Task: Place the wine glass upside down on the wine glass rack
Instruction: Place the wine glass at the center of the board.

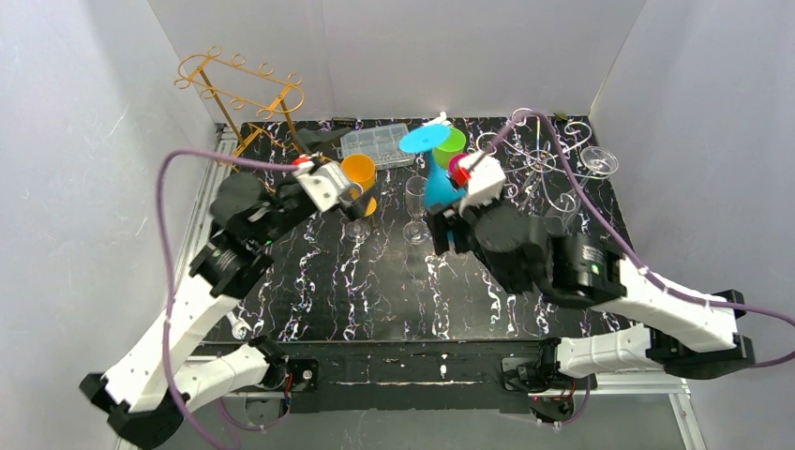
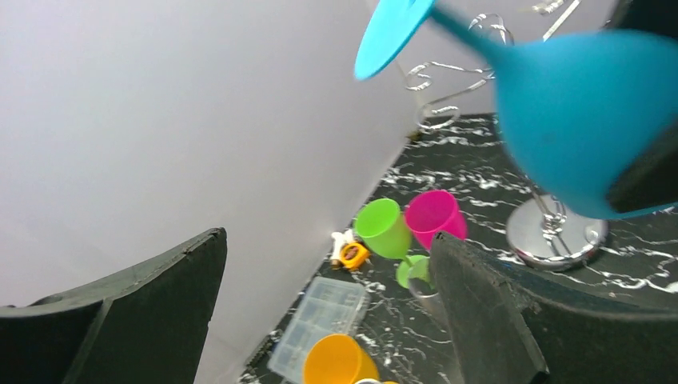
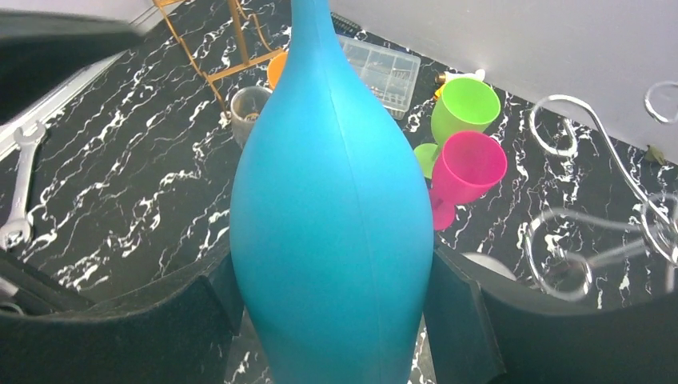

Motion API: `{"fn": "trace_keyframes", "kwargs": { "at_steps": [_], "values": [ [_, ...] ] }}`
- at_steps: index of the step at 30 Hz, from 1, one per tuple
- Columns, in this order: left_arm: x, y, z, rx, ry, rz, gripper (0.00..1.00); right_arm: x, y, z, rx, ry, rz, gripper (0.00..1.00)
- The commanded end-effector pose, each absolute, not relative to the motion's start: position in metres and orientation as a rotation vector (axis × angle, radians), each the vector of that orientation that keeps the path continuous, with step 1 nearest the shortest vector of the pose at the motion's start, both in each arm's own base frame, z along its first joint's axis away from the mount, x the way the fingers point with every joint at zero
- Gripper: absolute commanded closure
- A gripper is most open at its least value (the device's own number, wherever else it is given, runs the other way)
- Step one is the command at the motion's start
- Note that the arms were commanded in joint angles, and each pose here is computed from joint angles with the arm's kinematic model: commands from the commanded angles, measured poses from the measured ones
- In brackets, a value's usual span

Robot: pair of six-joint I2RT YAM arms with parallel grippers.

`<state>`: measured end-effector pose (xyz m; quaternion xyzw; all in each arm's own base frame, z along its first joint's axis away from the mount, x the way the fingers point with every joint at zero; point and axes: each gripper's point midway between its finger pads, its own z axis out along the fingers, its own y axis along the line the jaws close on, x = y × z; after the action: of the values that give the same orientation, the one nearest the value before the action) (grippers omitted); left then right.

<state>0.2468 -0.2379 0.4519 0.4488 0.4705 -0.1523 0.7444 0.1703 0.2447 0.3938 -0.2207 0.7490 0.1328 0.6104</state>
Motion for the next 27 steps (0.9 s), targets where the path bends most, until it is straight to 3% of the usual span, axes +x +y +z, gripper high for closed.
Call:
{"fn": "trace_keyframes", "kwargs": {
  "at_steps": [1, 7, 13, 18, 27],
  "values": [
    [0.211, -0.195, 0.492, 0.922, 0.921, -0.256, 0.02, 0.200, 0.269, 0.383, -0.620, 1.852, 0.334, 0.77],
    [0.188, -0.163, 0.480, 0.954, 0.961, -0.164, 0.02, 0.195, 0.291, 0.327, -0.879, 2.146, 0.373, 0.77],
    [0.158, -0.167, 0.446, 1.210, 0.915, -0.165, 0.02, 0.151, 0.331, 0.353, -0.970, 2.149, 0.780, 0.75],
    [0.148, -0.172, 0.415, 1.370, 0.839, -0.133, 0.02, 0.124, 0.337, 0.354, -1.036, 2.174, 0.937, 0.67],
    [0.148, -0.159, 0.419, 1.252, 0.922, -0.153, 0.02, 0.125, 0.333, 0.209, -1.093, 2.448, 0.710, 0.64]
  ]
}}
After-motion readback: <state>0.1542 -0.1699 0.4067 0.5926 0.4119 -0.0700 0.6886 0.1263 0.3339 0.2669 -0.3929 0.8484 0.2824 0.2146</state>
